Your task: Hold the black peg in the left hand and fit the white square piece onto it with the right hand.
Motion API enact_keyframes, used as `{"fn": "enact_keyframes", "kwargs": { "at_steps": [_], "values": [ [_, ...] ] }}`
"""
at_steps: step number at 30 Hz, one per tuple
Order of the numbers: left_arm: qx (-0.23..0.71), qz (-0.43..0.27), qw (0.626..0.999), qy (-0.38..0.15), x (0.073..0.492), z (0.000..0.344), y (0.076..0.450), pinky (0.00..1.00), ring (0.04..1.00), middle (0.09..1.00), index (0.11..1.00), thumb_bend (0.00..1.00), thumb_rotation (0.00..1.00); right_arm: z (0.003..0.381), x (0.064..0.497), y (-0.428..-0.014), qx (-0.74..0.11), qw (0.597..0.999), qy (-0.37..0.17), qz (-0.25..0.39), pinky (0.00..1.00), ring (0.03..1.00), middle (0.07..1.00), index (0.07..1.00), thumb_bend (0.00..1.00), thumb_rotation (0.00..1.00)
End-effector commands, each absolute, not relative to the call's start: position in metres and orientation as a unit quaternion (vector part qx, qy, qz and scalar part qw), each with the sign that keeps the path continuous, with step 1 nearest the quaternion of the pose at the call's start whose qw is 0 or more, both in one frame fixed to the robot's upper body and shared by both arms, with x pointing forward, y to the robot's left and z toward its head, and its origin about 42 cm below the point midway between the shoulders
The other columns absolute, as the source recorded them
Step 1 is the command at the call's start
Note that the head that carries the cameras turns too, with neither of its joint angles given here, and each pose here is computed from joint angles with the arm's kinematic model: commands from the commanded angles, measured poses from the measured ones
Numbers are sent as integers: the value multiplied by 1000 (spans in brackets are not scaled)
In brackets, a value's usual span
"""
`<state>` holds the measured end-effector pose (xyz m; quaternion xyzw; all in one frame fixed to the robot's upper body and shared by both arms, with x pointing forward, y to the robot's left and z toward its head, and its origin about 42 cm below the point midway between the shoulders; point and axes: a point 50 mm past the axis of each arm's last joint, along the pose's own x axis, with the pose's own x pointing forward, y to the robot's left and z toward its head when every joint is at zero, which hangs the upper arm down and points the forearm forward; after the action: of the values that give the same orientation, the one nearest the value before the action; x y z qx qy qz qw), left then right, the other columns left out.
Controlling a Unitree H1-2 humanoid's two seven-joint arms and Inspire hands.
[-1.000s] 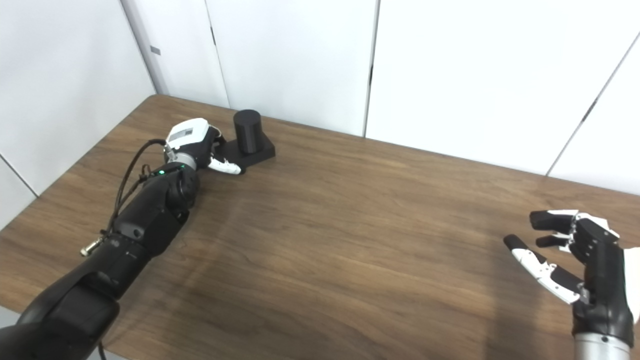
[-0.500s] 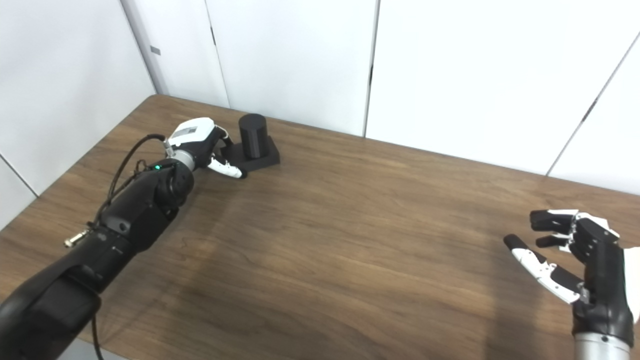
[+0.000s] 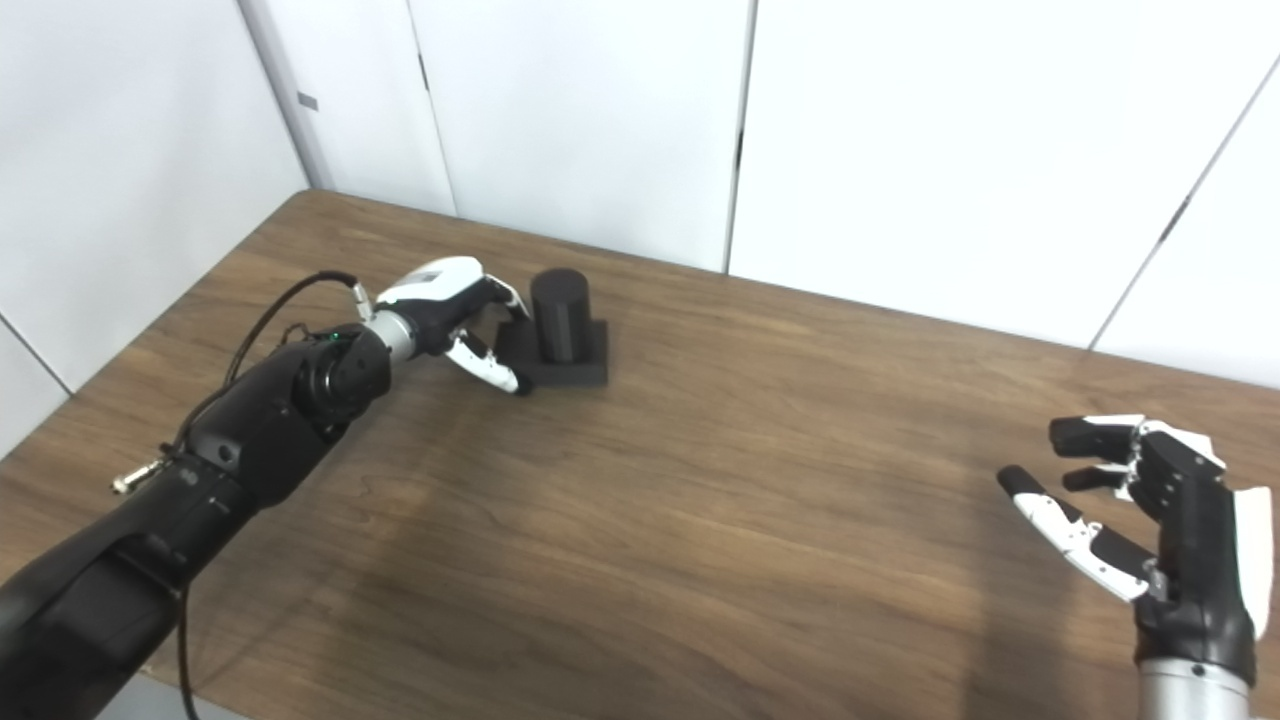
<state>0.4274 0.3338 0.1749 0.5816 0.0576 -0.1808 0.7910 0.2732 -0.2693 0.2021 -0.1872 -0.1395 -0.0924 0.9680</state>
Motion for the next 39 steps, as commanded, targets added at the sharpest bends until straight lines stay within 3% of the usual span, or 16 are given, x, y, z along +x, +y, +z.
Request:
{"fn": "enact_keyframes", "kwargs": {
  "at_steps": [1,19,28,39],
  "values": [
    [571,-246,782,43,422,168,316,823,914,853,487,520,52,217,277,-267,-190,962,-173,-95,463,586,601,486,492,115],
    [584,-372,717,-77,401,176,248,784,908,840,488,522,57,212,280,-270,-194,959,-186,-95,471,590,607,486,492,116],
    [561,-428,701,-98,383,165,217,802,913,856,488,523,59,210,281,-270,-195,957,-194,-97,448,558,604,486,491,116],
    [581,-475,647,-133,363,151,190,776,918,867,491,523,61,209,281,-268,-198,957,-187,-98,453,556,612,487,491,118]
  ]
}}
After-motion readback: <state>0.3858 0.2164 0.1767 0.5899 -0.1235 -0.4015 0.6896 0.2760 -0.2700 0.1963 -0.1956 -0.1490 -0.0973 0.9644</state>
